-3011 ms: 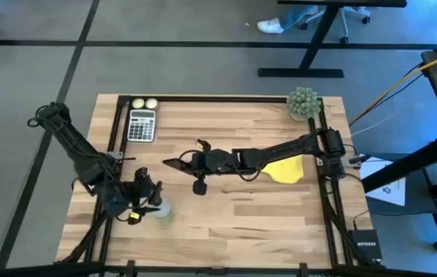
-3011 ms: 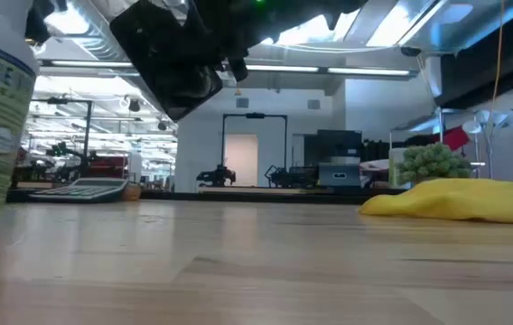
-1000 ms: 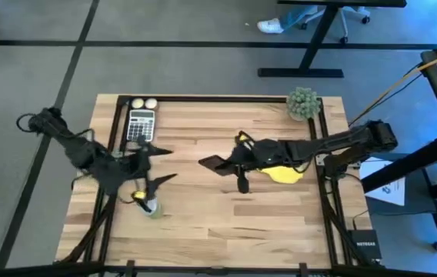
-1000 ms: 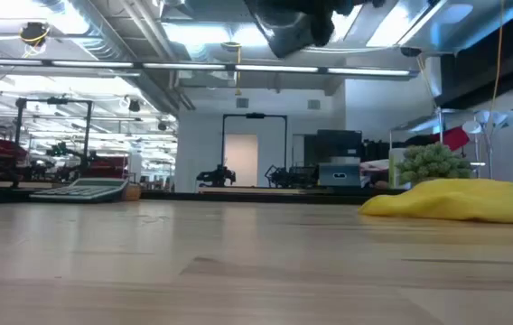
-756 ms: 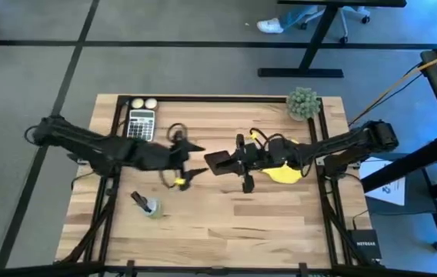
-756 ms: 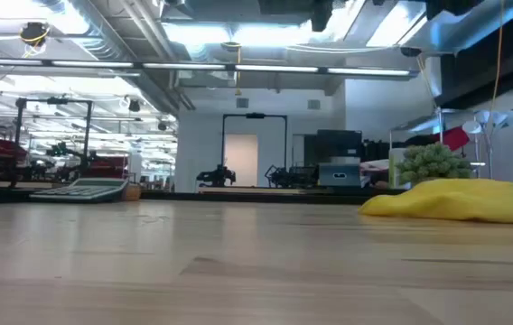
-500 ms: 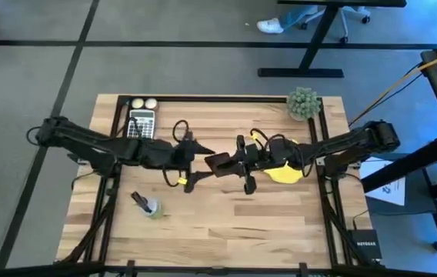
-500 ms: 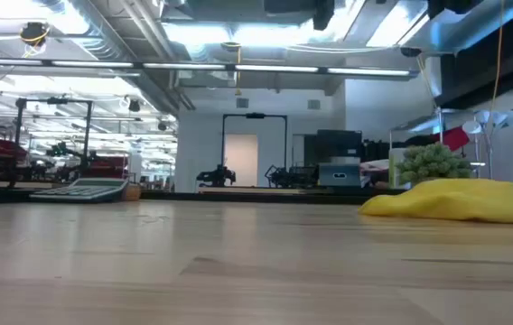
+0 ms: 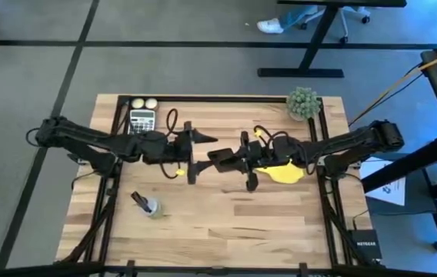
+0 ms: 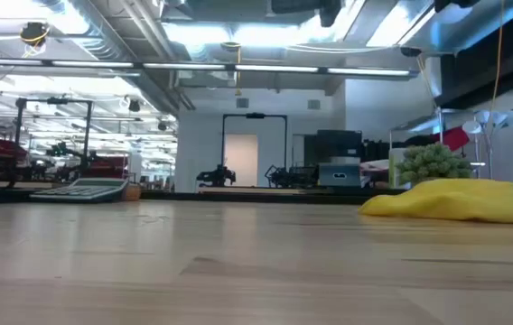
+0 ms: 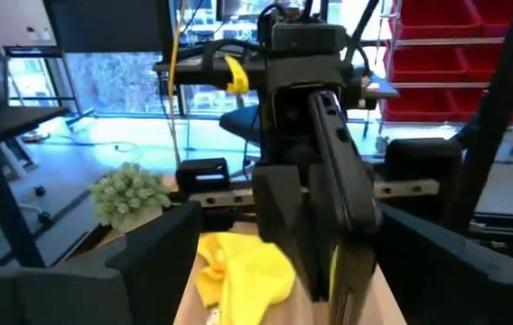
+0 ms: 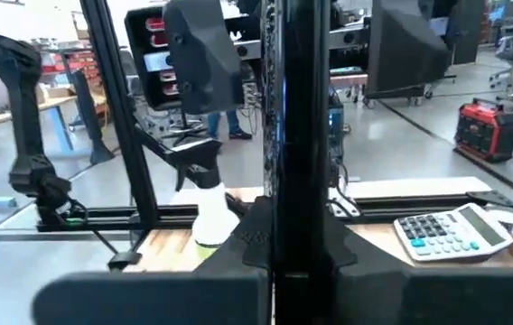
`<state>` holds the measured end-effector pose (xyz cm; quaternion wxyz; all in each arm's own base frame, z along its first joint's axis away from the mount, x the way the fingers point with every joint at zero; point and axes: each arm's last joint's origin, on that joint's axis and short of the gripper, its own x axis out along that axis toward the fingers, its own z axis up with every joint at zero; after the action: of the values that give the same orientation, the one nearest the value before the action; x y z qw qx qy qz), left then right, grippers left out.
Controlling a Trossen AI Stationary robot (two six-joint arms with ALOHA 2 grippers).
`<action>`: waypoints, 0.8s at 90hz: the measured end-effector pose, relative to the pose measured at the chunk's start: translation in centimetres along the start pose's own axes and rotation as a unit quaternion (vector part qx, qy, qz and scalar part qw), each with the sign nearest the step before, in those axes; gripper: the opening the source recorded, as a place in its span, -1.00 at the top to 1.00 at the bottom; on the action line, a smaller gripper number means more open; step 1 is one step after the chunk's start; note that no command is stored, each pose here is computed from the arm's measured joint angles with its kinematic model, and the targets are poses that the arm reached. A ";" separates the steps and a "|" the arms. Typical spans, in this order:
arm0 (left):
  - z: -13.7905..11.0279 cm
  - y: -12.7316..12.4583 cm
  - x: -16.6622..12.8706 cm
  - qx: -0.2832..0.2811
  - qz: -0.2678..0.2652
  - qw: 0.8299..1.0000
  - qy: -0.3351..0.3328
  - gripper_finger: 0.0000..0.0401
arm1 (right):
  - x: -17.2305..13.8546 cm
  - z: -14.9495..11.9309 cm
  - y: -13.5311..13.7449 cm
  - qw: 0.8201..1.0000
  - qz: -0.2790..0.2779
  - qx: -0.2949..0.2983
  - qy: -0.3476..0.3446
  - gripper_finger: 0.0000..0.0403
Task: Apply microfiber cloth
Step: Wipe the back of the cellphone with a microfiber cloth
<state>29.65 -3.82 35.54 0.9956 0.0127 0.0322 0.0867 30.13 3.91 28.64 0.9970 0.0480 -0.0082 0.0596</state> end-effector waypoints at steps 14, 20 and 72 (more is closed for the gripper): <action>0.2 0.9 0.4 -0.011 -0.009 1.000 -0.016 -0.33 | 0.1 -0.3 -0.2 1.000 -0.014 -0.011 0.007 0.97; 0.3 1.0 0.4 -0.011 -0.012 1.000 -0.020 -0.18 | 0.2 -0.5 -0.2 1.000 -0.020 -0.013 0.014 0.97; -0.5 1.1 0.9 0.016 -0.024 1.000 0.012 0.91 | -0.1 -0.3 -0.8 0.996 -0.081 -0.029 0.027 0.65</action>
<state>30.29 -2.59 34.98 0.9967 0.0269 0.0454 0.0622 30.16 3.09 28.30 0.9994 0.0175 0.0212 -0.0202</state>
